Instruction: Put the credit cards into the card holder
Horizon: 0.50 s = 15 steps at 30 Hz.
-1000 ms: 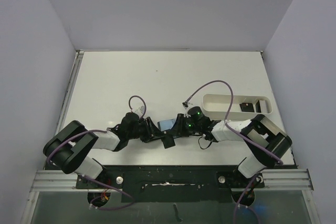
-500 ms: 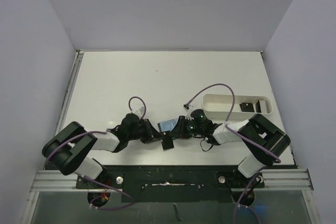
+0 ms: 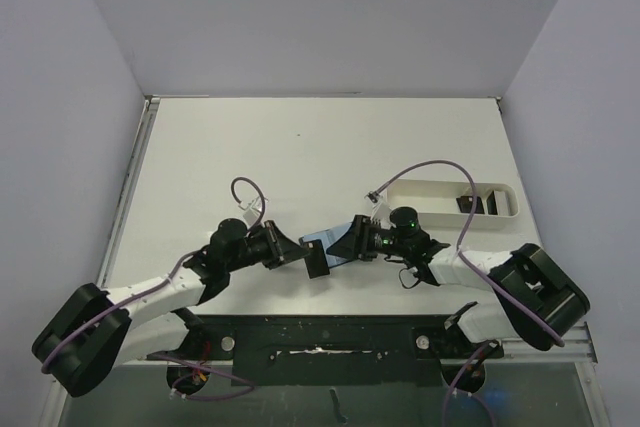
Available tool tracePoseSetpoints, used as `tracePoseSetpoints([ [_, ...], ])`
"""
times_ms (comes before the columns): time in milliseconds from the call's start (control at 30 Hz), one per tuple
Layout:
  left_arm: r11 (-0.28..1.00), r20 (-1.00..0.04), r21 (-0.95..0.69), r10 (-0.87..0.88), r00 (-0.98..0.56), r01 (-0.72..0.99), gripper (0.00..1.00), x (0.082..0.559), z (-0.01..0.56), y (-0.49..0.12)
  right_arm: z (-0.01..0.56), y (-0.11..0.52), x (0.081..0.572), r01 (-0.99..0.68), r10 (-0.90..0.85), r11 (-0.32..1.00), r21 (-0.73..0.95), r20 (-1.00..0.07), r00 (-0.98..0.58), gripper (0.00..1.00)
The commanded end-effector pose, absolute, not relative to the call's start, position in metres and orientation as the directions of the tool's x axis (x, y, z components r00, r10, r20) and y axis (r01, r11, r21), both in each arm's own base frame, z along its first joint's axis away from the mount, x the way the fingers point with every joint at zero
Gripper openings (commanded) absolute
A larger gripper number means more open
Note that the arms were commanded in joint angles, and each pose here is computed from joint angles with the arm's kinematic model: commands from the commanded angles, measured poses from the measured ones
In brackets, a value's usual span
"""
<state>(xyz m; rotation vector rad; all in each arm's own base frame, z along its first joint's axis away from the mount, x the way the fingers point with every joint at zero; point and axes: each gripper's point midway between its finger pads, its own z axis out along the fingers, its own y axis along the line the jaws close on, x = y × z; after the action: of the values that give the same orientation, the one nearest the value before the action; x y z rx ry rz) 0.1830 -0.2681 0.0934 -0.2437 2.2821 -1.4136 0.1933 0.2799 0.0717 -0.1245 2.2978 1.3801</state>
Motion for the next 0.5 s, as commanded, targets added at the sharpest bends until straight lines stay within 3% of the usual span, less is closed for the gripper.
tracePoseSetpoints([
  [0,0.372,-0.339,-0.908,-0.373,-0.864,0.195,0.00,0.180,0.131,-0.272,0.119,0.291,0.192,-0.444,0.141,0.369,0.817,-0.521,-0.842,0.48],
  [200,0.267,-0.374,-0.919,-0.346,-0.861,0.291,0.00,0.175,0.161,-0.281,0.164,0.299,0.184,-0.517,0.178,0.222,0.827,-0.555,-0.812,0.53],
  [467,0.199,-0.396,-0.916,-0.319,-0.861,0.347,0.00,0.170,0.170,-0.287,0.194,0.300,0.168,-0.542,0.213,0.054,0.839,-0.540,-0.814,0.42],
])
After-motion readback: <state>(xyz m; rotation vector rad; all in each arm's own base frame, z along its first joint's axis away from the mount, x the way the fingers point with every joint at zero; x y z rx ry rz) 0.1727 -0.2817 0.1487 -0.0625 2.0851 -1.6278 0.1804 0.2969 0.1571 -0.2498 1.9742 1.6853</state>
